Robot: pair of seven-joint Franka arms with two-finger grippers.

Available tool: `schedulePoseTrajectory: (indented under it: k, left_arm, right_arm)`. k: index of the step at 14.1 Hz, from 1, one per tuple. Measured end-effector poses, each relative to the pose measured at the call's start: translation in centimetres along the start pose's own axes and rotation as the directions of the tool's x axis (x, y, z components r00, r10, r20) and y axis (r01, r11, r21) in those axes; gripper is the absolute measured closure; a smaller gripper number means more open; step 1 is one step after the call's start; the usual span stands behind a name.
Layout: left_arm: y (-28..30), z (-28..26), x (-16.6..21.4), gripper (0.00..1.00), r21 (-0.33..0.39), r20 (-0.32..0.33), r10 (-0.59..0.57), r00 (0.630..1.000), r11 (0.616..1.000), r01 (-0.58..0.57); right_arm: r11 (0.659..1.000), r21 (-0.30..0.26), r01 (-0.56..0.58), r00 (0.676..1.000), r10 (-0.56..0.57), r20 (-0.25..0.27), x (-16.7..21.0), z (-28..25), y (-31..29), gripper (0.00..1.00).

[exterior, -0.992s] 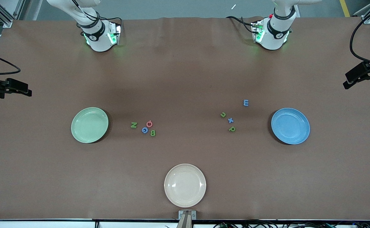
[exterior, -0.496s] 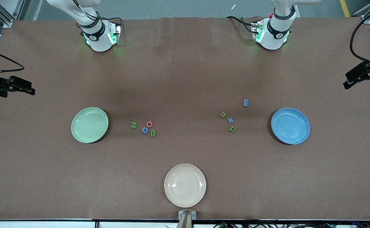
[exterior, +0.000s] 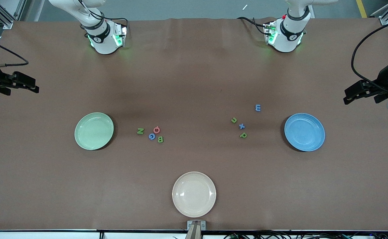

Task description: Sort upper and lower case letters into plates

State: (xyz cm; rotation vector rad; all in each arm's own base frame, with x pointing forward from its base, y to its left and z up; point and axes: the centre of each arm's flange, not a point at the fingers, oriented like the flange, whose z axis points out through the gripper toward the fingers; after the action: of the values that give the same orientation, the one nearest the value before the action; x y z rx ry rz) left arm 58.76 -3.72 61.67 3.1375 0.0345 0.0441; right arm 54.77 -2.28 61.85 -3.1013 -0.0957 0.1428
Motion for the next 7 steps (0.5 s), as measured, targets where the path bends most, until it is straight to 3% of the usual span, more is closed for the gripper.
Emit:
schedulePoseTrajectory:
  k: [4,7]
  left_arm:
    - [0.3,3.3,1.3,0.0,0.005,0.055,0.004,0.998,1.0,-0.004]
    - [0.6,7.3,2.7,0.0,0.01,0.115,0.005,0.993,1.0,-0.006]
  right_arm:
    - [1.0,0.004,-0.002,0.999,0.002,-0.034,-3.3,-3.1,0.0,0.0]
    - [1.0,0.005,-0.005,0.999,0.005,-0.034,-3.5,-2.7,0.1,0.0]
